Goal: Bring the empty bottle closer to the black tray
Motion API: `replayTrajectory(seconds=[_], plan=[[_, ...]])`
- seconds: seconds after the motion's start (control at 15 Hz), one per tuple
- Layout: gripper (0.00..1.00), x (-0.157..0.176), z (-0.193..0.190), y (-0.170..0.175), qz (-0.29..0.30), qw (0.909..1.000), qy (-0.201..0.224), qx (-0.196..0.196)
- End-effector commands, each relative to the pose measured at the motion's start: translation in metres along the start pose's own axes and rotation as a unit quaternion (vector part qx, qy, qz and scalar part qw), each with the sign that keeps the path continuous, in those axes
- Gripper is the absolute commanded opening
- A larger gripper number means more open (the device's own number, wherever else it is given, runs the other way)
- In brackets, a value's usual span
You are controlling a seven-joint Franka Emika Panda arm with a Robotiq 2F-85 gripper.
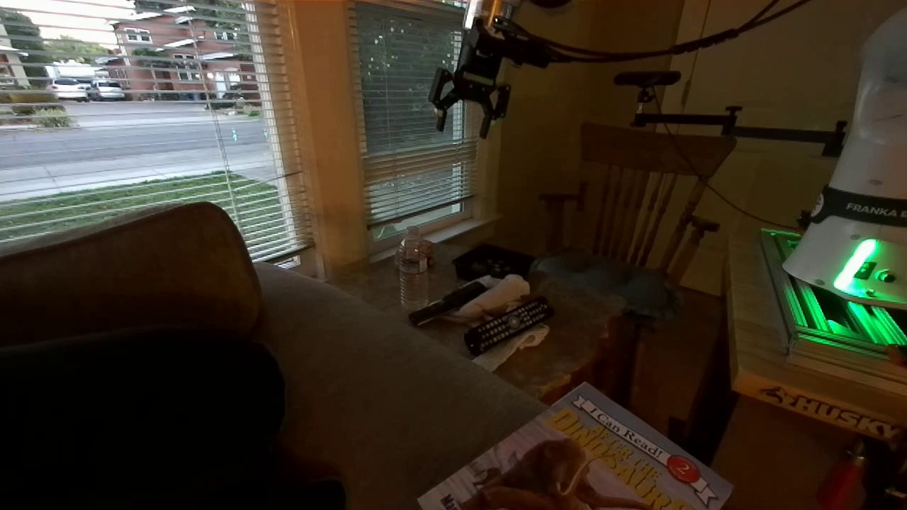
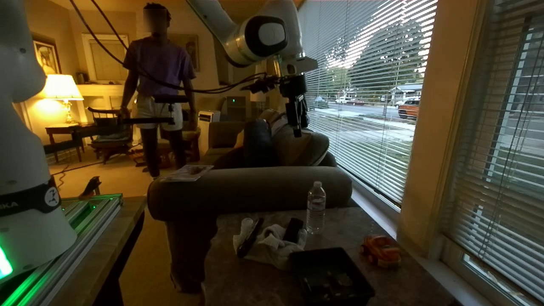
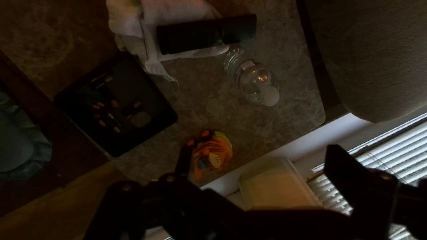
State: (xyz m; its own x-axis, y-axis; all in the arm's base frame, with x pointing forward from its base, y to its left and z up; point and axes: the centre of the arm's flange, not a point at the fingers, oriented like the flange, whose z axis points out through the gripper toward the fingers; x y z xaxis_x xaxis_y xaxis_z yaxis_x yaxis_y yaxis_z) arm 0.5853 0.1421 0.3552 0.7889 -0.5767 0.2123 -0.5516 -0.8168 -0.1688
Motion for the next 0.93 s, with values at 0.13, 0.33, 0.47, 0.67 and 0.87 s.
replayTrajectory(seconds=[0.13,0.33,0.47,0.67,0.87], plan=[[1.00,0.002,0.001,-0.002,0.001,1.0000,0.000,0.001],[1.00,0.008,0.019,-0.008,0.023,0.9996,-0.014,0.003],[1.00,0.013,0.033,-0.014,0.032,0.9992,-0.026,0.004],[1.00,0.021,0.042,-0.023,0.046,0.9978,-0.047,0.005],[1.00,0.033,0.057,-0.036,0.065,0.9966,-0.048,0.015]])
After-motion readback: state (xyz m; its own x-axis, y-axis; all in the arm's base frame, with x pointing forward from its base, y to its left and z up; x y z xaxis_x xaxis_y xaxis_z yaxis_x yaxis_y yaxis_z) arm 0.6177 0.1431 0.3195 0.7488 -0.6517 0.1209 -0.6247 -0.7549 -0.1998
